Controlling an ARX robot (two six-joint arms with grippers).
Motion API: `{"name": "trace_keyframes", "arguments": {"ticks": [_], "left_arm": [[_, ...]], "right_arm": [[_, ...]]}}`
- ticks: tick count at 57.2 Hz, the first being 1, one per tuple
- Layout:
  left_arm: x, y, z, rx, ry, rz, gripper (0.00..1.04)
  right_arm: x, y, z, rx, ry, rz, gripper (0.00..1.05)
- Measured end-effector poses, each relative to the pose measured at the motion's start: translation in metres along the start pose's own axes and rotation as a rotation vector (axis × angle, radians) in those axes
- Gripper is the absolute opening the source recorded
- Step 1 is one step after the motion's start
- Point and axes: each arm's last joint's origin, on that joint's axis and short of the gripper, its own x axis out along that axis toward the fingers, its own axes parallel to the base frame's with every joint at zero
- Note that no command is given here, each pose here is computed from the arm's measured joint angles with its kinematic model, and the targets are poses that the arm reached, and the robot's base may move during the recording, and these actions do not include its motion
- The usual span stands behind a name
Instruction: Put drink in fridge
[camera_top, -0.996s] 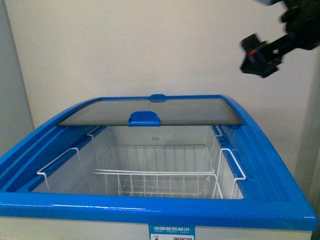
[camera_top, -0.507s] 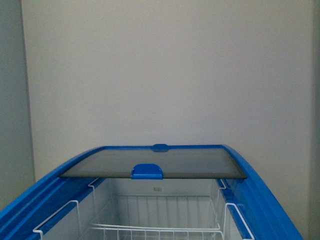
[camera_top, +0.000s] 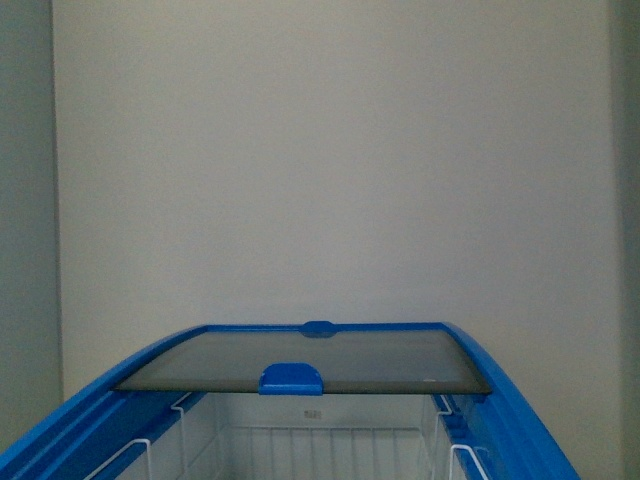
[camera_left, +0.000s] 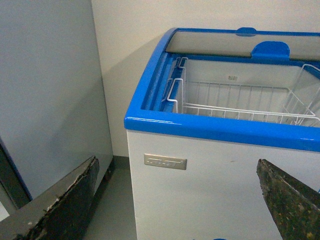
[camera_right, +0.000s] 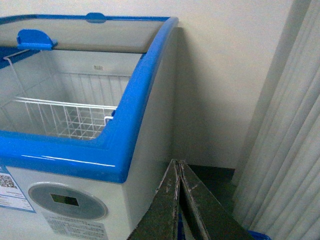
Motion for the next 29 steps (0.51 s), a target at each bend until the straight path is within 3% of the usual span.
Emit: {"name": "trace_keyframes", "arguments": {"ticks": [29], "left_arm": [[0.0, 0.0, 0.0, 0.0, 0.0, 0.0, 0.97]], "right_arm": [[-0.021, 0.0, -0.011, 0.0, -0.024, 0.0, 0.03]]}}
